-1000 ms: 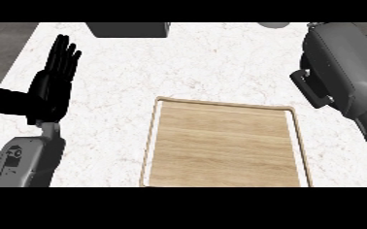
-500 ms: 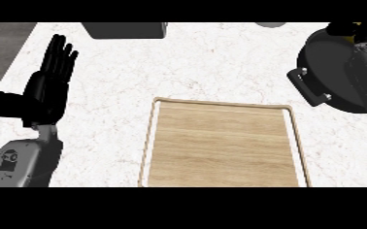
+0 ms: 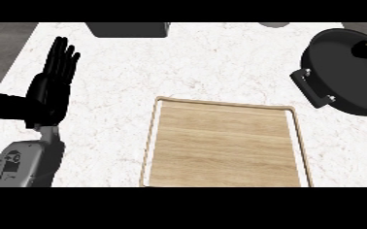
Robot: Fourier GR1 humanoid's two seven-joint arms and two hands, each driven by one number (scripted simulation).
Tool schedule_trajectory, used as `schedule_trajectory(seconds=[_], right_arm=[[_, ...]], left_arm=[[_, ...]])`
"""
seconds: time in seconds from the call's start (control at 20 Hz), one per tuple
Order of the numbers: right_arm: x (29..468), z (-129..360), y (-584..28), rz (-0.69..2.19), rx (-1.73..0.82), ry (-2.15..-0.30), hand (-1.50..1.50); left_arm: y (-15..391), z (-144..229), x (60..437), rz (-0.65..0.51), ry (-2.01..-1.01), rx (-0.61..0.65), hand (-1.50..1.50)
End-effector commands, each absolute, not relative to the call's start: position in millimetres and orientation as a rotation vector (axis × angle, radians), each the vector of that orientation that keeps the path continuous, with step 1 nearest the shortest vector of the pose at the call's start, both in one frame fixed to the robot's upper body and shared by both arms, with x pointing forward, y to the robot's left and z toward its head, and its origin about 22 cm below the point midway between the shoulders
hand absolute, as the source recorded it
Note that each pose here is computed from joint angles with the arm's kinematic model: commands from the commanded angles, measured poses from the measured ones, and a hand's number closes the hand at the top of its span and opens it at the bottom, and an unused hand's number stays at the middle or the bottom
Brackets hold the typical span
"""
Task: Pick the lemon from the tray and place it in the pot
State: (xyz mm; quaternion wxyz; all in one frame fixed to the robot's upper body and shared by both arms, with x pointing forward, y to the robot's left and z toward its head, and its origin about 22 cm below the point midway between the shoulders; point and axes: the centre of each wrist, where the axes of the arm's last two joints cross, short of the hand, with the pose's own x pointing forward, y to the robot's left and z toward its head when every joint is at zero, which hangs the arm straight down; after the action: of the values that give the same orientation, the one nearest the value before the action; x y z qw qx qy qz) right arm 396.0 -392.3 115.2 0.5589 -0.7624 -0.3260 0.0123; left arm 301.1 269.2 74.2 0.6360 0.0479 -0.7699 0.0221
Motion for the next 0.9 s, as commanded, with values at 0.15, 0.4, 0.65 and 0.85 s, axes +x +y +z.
schedule_trajectory(seconds=[0.15,0.4,0.65,0.85], right_arm=[[387.3,92.4,-418.8,-0.054,-1.578,-0.718,1.50],[367.8,65.9,-435.2,-0.086,-1.410,-0.796,-1.50],[378.5,72.7,-431.3,-0.029,-1.427,-0.953,-1.50],[390.0,84.3,-413.4,-0.177,-1.426,-1.131,-1.50]], left_arm=[[274.1,64.8,310.1,0.042,-1.762,0.071,0.00],[283.2,78.8,296.7,0.028,-1.785,0.105,0.00],[266.3,97.1,317.7,0.044,-1.789,0.100,0.00],[259.5,71.6,300.1,0.042,-1.766,0.077,0.00]])
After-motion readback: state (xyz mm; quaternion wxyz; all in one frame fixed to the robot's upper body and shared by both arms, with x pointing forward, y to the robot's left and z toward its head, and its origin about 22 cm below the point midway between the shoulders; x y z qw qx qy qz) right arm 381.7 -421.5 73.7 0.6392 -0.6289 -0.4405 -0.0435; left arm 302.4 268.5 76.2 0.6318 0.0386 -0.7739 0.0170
